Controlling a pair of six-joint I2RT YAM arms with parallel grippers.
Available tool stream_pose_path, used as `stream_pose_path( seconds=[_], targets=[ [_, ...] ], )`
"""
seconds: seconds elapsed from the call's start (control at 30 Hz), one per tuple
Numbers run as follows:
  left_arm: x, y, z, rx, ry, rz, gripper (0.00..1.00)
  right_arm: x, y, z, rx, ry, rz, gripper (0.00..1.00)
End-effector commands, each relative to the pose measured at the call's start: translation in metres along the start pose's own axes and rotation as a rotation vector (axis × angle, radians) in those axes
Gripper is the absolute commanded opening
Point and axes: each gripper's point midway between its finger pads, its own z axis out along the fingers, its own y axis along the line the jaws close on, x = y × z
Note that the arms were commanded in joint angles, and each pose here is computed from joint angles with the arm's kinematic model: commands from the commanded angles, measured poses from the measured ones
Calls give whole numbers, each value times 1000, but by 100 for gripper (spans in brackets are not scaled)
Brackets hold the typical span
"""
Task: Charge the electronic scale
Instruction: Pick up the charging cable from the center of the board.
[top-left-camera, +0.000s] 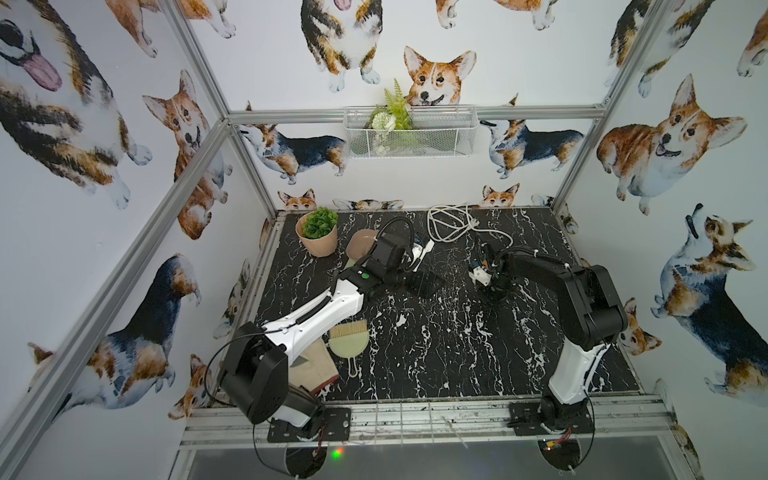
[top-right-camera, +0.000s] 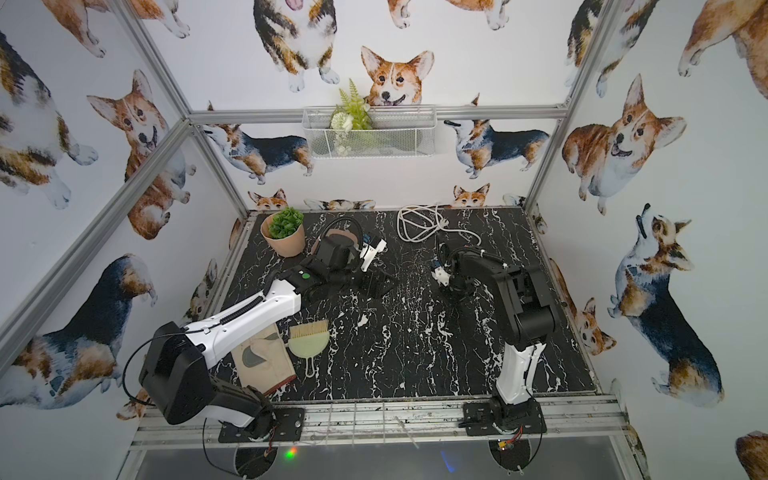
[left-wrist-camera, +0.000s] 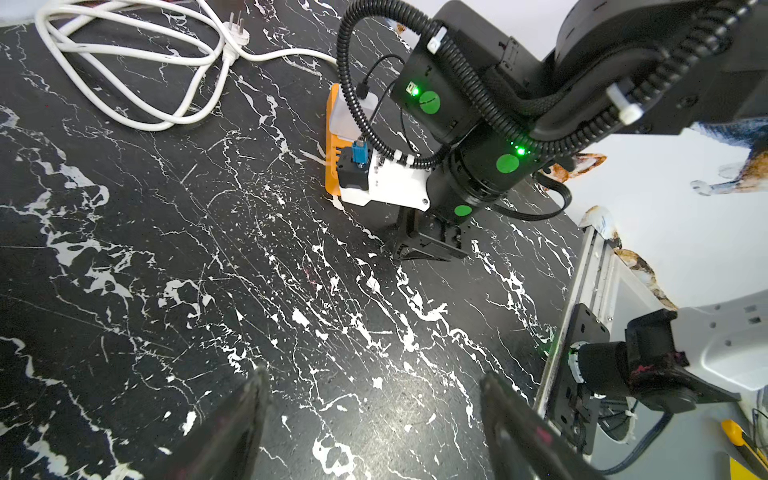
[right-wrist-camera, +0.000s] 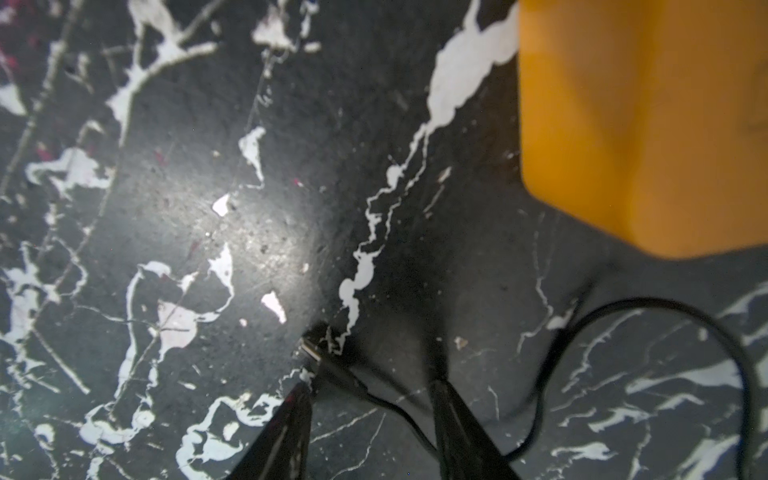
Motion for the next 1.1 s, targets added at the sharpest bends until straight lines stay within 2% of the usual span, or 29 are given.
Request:
stream_pose_path(
  seconds=[0.0,0.17,0.27,0.37,0.6,0.73,0.83,0.93,1.07],
  targets=[
    [-4,-5,-4,19,-21,-1,82,2,7,9,-54,13,21,44],
    [-3,-5,-6,16,-25,4,83,-3,11,4,-85,-16,43,17],
    [3,-2,-2,15,-15,-4,84,-7,17,-2,-119,-49,53,7],
    [11,1,2,14,-1,-16,84,-11,24,-8,-152,-79,70,1],
    [28,13,13,-3,42,-73,84,-29,59,-41,-343,-258,61,0],
    [30,10,16,155,21,-196,86,-37,80,-72,-459,-393,21,0],
    [36,9,25,190,68,-224,86,-40,98,-91,-551,-477,-30,0],
    [34,-6,34,311,124,-224,82,-38,114,-101,-638,-499,-84,1],
    [37,-1,46,348,196,-236,77,-34,129,-108,-712,-478,-124,2]
  ],
)
